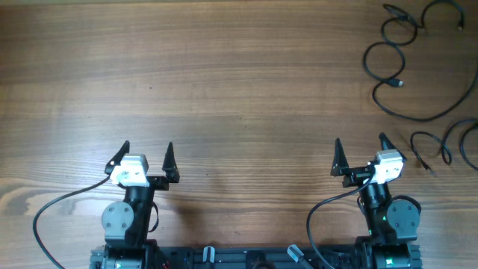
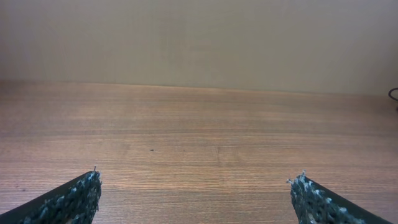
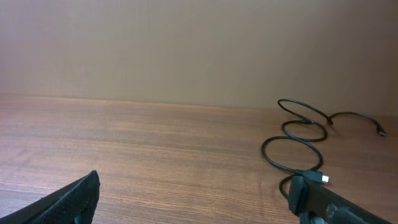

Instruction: Untangle cables

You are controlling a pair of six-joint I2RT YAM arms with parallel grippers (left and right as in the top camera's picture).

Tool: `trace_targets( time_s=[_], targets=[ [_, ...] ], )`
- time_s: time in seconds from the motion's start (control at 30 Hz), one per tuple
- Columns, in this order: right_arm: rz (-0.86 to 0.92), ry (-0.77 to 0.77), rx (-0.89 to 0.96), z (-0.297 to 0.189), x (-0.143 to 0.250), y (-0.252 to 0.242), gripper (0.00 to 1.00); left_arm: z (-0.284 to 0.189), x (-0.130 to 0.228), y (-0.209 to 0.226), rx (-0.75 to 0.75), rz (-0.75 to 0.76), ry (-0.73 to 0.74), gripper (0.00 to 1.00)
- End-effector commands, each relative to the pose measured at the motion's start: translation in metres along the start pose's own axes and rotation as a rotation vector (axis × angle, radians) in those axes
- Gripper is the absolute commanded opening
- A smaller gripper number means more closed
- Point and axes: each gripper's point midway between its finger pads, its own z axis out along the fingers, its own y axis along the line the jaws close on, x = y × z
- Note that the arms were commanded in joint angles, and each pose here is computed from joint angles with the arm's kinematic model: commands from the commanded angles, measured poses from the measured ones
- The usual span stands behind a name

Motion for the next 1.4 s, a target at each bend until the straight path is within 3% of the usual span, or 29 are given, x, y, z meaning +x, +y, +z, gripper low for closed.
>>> trace_targets(
  time_s=[0.0, 0.33, 1.37],
  targets=[
    [0.013, -0.012, 0.014, -0.0006, -0.0027, -0.0027, 1.0, -0.0003, 0.0014, 0.0016, -0.01, 0.022, -0.001, 1.0],
    [0.013, -0.012, 0.014, -0.0006, -0.0027, -0.0027, 1.0, -0.0002, 0.0017, -0.0012, 0.002, 0.099, 0.0, 1.0],
    [0.014, -0.012, 0.014, -0.0006, -0.0027, -0.0027, 1.0, 0.0, 0.0018, -0.0025, 0.01, 0.091, 0.001, 1.0]
  ],
)
